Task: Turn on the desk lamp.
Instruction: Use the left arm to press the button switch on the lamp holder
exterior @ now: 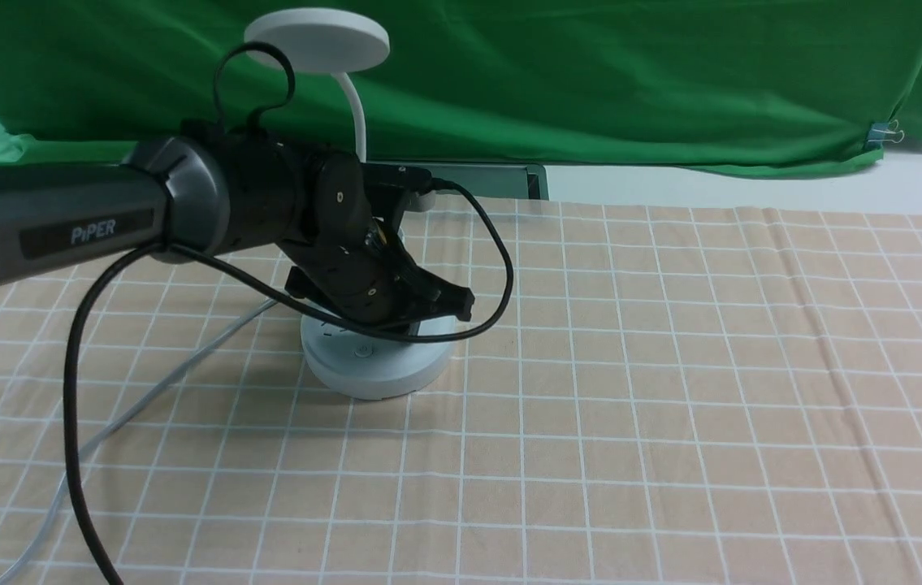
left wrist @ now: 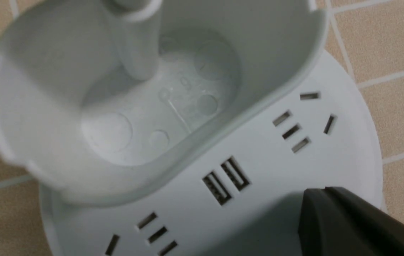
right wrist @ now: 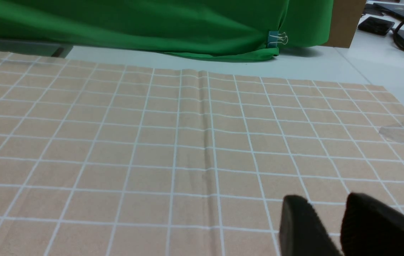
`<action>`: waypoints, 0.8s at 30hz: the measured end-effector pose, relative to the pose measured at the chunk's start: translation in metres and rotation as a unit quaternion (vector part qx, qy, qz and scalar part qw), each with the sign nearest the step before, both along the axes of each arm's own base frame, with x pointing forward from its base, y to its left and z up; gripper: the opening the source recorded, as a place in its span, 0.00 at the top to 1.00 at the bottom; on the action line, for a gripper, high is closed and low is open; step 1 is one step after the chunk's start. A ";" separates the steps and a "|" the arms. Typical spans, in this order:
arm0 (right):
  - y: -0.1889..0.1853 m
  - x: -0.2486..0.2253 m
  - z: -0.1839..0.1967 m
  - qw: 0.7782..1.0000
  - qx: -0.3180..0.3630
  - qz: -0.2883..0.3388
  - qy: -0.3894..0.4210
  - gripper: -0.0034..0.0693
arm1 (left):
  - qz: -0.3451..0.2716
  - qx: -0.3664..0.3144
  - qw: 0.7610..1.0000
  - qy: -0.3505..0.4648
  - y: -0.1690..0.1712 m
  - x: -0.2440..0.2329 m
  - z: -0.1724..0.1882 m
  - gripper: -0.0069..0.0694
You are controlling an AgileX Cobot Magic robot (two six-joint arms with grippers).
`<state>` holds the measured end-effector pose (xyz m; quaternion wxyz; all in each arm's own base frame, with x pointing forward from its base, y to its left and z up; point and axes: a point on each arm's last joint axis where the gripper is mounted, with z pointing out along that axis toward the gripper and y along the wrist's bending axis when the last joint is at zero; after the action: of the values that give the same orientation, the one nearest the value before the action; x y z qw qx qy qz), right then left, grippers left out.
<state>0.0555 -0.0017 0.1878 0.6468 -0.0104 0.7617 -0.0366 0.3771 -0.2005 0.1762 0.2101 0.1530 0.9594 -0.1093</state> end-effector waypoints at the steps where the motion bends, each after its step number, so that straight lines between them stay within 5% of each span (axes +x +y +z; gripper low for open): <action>1: 0.000 0.000 0.000 1.000 0.000 0.000 0.000 0.62 | 0.000 0.001 1.000 0.001 0.000 0.000 -0.001 0.91; 24: 0.000 0.000 0.000 1.000 0.000 0.000 0.000 0.62 | 0.009 0.001 1.000 0.001 0.004 -0.008 0.017 0.91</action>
<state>0.0555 -0.0017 0.1878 0.6468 -0.0104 0.7617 -0.0366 0.3694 -0.1960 0.1935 0.2099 0.1445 0.9611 -0.1066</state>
